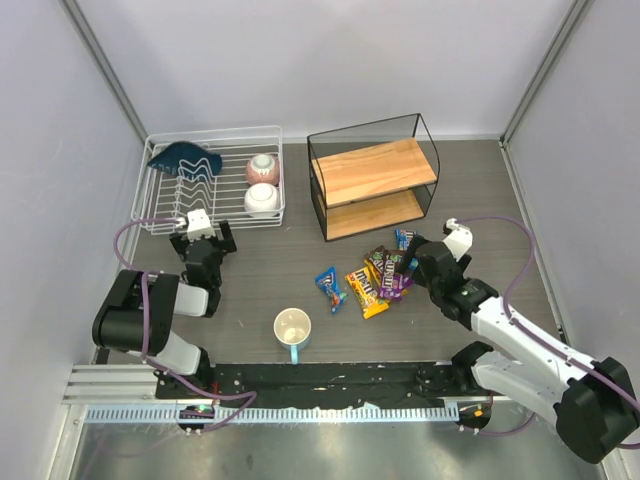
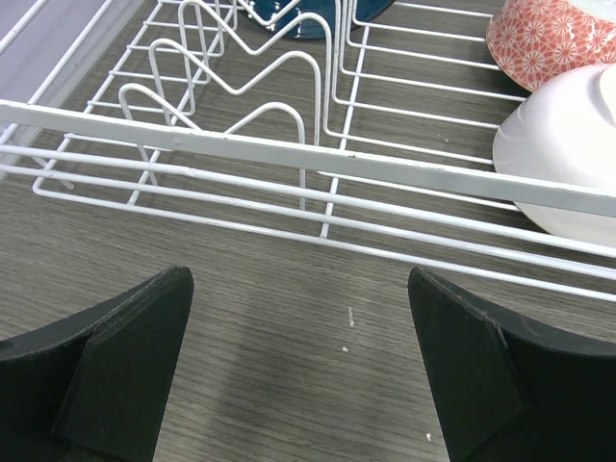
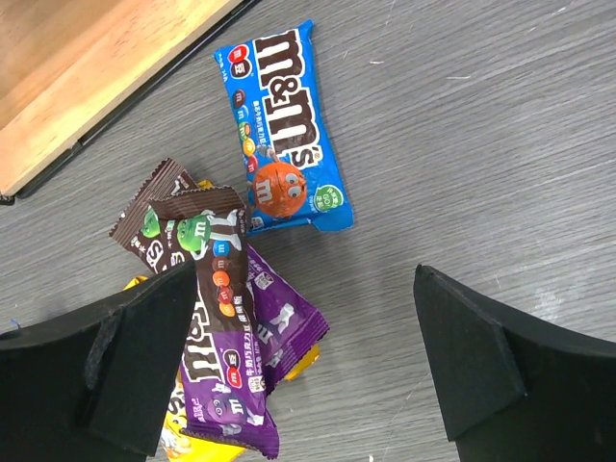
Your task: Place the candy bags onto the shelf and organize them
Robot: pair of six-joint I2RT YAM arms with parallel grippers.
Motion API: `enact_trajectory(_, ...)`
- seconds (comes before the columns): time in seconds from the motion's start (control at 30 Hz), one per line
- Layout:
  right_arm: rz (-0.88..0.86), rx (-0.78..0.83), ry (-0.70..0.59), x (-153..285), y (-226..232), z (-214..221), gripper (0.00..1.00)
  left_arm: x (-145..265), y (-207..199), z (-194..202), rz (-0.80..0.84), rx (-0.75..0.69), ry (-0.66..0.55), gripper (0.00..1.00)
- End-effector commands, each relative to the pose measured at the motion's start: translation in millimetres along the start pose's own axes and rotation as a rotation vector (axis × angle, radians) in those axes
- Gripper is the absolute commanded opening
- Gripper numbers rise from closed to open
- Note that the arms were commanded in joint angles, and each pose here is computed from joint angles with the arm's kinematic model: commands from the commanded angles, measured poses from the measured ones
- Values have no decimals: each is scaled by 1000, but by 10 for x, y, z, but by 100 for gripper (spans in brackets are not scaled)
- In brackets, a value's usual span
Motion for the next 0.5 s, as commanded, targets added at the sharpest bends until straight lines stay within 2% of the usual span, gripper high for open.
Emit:
enact_trajectory(0.0,-27,-36,-61,68,36,-158,100,9,-27,-185,15,8,-71,100)
enact_trajectory(0.07,-63,-53,-60,109,51,-152,100,58,-145,-394,62,4,-95,99)
enact_trajectory(0.1,-70,-52,-56,118,46,-134,100,86,-132,-352,42,-36,-30,100)
enact_trajectory(0.17,-80,-54,-61,136,36,-129,100,88,-243,-578,31,-33,-29,100)
enact_trajectory(0.23,-71,-42,-59,125,16,-99,100,86,-379,-766,46,56,-27,100)
enact_trajectory(0.47,-82,-18,4,64,52,-8,97,263,-705,-827,188,278,164,100)
Point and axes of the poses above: each gripper's point midway between its finger pads, its own x axis back along the fingers, its own y axis along the line the jaws close on, z = x × y, the point moved 8 cm from there along x, back along the fingers, and after that the axes turned 15 degrees about x, right-handed, at the moved point
